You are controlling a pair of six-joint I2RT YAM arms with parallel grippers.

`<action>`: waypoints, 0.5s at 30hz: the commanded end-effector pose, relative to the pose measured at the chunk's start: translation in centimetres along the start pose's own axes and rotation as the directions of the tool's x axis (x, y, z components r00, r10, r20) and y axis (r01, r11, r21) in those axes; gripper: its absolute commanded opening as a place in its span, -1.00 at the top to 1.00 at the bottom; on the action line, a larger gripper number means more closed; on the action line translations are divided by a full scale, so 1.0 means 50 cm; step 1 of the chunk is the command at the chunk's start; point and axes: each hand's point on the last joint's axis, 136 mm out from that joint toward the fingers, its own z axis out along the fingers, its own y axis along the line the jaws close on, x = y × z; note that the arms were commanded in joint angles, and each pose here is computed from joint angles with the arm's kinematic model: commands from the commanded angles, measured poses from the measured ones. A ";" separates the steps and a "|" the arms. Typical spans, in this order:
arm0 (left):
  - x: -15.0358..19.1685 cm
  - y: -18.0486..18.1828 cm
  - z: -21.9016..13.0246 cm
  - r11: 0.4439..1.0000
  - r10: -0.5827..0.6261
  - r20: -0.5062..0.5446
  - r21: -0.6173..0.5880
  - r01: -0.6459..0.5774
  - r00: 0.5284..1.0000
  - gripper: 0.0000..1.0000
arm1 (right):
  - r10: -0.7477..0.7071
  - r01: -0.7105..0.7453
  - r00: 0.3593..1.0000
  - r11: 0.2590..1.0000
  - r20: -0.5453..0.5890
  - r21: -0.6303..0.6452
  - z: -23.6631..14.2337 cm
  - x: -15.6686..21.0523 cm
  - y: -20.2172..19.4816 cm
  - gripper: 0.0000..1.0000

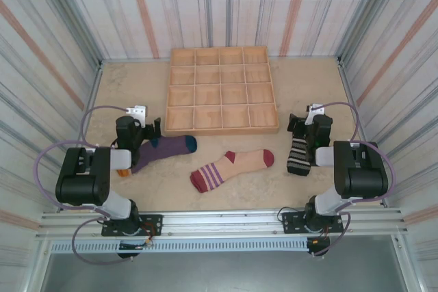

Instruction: Roll the socks

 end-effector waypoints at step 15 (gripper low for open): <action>-0.027 0.003 -0.001 1.000 0.023 0.041 -0.011 -0.022 0.999 -0.97 | 0.013 -0.013 1.000 1.000 0.016 -0.018 0.001 -0.015 -0.003 -0.98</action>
